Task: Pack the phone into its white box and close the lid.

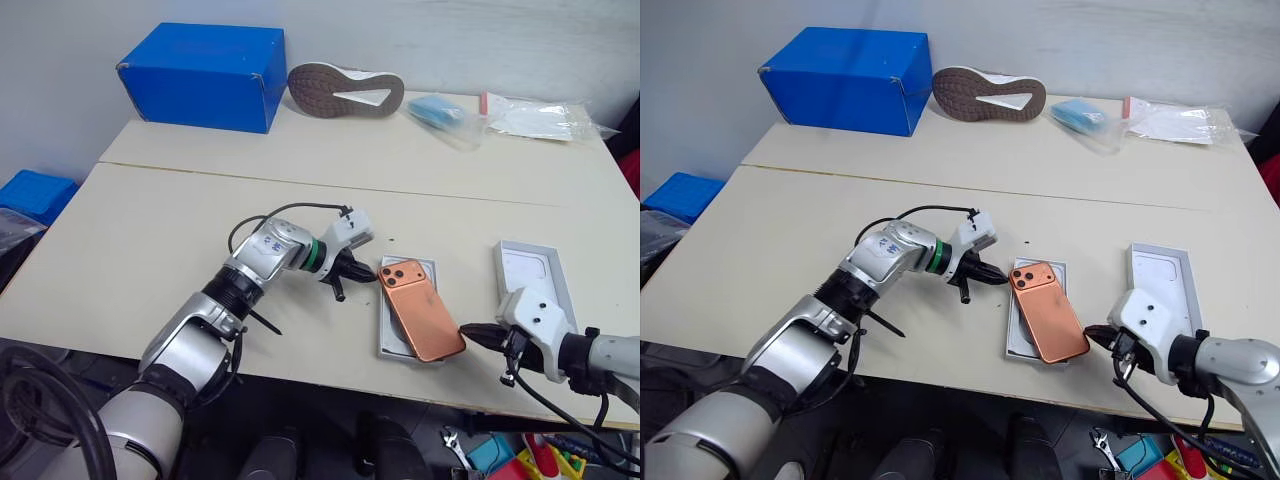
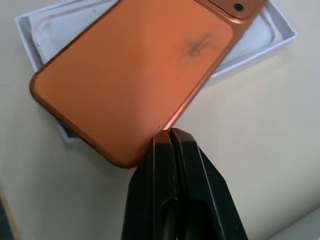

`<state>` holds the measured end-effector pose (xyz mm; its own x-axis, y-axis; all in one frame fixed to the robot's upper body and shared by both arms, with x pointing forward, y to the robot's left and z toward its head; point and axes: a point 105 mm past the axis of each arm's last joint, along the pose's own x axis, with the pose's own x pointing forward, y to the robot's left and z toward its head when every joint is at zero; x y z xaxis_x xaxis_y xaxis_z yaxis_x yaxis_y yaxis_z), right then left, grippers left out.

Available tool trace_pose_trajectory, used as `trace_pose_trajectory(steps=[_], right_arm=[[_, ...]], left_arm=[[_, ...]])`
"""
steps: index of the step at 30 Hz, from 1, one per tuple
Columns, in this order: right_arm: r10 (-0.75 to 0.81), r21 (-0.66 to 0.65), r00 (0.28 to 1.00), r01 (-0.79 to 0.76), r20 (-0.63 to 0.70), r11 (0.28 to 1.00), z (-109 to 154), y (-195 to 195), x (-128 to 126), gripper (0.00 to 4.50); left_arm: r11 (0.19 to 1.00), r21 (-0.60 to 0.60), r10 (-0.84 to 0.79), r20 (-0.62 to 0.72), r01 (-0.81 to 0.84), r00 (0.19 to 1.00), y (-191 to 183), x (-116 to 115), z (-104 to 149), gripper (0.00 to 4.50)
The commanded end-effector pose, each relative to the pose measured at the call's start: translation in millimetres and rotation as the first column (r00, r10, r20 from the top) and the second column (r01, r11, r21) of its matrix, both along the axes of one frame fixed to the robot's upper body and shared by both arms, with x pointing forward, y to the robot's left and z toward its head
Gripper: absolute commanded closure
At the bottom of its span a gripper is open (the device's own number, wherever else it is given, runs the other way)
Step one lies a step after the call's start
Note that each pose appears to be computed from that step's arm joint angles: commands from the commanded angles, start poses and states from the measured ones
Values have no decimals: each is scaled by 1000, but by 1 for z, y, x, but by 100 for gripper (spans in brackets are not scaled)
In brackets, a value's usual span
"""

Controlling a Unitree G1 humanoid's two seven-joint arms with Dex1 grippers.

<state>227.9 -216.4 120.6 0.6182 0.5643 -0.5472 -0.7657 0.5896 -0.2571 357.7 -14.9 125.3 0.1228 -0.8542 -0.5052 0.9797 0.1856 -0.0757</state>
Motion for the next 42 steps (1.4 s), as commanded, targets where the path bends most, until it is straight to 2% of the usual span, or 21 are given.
trace_pose_trajectory(steps=[1,11,21,27,36,42], right_arm=[[31,23,999,-32,24,999,7,11,-4,450],[51,54,998,-52,24,997,8,24,-5,450],[-50,-39,998,51,22,998,11,-15,-3,450],[40,33,999,-40,12,999,6,21,-6,450],[51,49,999,-52,20,997,7,33,-4,450],[90,97,992,-98,85,990,26,45,2,450]], left_arm=[[1000,-23,-15,50,16,999,-6,4,16,449],[997,-73,17,47,-14,999,-15,11,22,449],[998,-60,-13,42,15,999,-10,5,23,449],[999,-31,-22,40,24,999,-11,2,15,449],[999,-40,-22,32,24,999,-7,0,18,449],[988,-107,-119,-38,114,992,2,-21,28,449]])
